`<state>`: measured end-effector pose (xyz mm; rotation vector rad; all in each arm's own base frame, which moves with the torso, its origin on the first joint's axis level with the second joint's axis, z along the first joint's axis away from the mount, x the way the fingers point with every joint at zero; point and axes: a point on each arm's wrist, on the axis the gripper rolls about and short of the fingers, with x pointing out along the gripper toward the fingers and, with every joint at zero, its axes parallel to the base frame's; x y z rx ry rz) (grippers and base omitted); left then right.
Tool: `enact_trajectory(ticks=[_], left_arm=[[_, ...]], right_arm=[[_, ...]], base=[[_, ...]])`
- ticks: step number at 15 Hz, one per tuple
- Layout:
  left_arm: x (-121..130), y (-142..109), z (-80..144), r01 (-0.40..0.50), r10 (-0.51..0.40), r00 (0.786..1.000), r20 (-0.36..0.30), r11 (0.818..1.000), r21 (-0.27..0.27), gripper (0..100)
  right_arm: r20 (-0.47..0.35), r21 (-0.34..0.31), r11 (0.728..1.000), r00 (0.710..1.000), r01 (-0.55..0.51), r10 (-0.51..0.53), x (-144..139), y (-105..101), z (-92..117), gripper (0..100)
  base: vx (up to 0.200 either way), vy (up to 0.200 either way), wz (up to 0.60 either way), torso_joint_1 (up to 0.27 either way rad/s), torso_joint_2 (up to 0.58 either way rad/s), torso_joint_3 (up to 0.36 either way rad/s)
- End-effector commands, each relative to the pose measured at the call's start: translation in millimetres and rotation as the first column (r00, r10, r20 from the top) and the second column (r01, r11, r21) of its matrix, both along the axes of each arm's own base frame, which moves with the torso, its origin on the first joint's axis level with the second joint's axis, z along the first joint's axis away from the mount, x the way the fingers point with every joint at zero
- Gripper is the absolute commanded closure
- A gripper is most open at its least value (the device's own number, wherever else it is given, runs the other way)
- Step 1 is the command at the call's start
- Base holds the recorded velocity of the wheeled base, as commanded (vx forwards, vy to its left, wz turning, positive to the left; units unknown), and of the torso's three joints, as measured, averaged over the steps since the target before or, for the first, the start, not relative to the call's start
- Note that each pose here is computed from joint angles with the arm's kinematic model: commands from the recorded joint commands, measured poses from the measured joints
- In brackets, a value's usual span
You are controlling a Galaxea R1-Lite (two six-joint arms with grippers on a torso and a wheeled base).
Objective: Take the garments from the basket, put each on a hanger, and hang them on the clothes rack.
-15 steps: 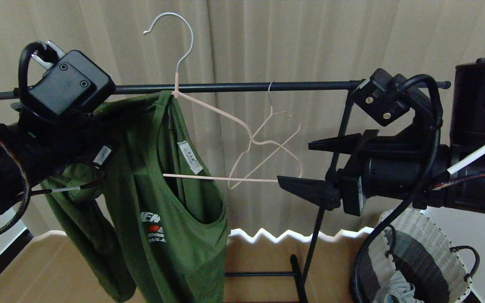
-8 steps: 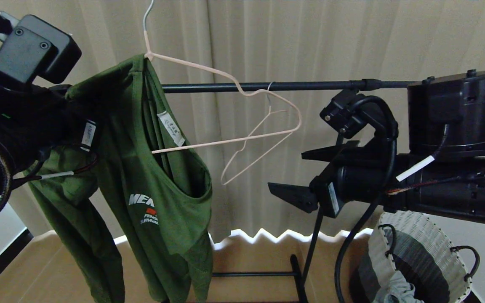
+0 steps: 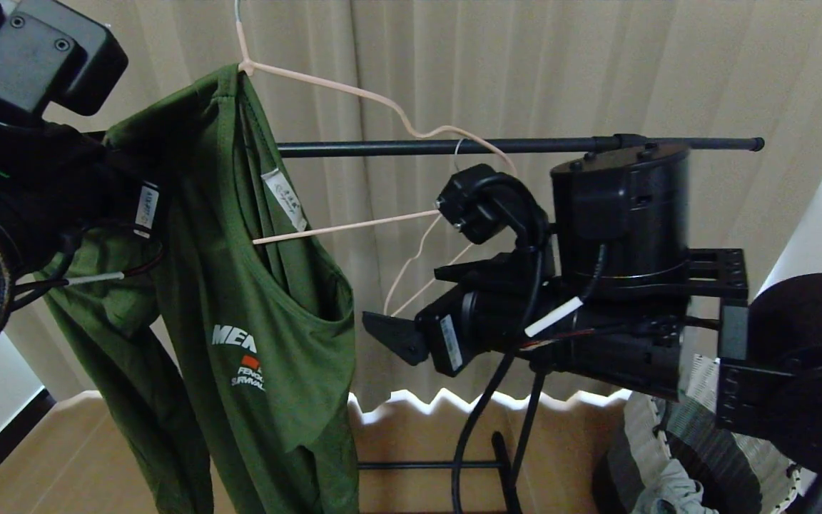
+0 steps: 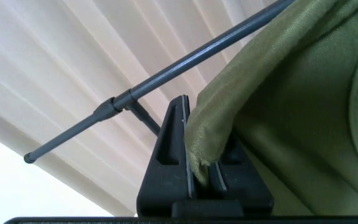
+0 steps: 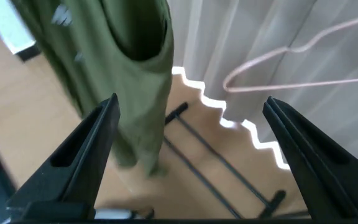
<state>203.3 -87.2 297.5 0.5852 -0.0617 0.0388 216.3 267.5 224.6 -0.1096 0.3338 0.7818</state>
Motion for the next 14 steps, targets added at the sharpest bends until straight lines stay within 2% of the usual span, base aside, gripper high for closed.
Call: enact_trajectory(ticks=[1,3,6,12,13,14], left_arm=[[-1.4,-2.6,0.5,0.013,-0.013,1.0,0.002,1.0,-0.001,100],[-2.1,-4.1,1.0,0.019,-0.019,1.0,0.003,1.0,-0.002,100],[-2.7,-4.2,4.4,0.023,-0.022,1.0,0.014,1.0,-0.007,100],[-4.4,-2.3,6.5,0.018,-0.018,1.0,0.023,1.0,-0.011,100],[-5.6,-1.6,7.1,0.018,-0.018,1.0,0.025,1.0,-0.013,100],[-6.5,-1.2,7.8,0.018,-0.018,0.999,0.028,1.0,-0.014,100]], right_arm=[[-0.043,0.001,1.0,0.999,-0.005,0.005,9.9,29.5,-18.5,0],[-0.076,0.052,0.998,0.996,0.044,-0.04,13.3,45.4,-19.6,0],[-0.063,0.044,0.996,0.995,0.079,-0.076,18.3,58.9,-27.7,0],[-0.056,0.029,0.991,0.99,0.13,-0.129,17.6,53.8,-29.5,0],[-0.054,0.03,0.991,0.99,0.133,-0.131,17.5,53.5,-29.1,100],[-0.054,0.03,0.99,0.99,0.135,-0.133,17.9,53.1,-29.1,100]], base=[[0.0,0.0,0.0,0.0,0.0,0.0],[0.0,0.0,0.0,0.0,0.0,0.0],[0.0,0.0,0.0,0.0,0.0,0.0],[0.0,0.0,0.0,0.0,0.0,0.0],[0.0,0.0,0.0,0.0,0.0,0.0],[0.0,0.0,0.0,0.0,0.0,0.0]])
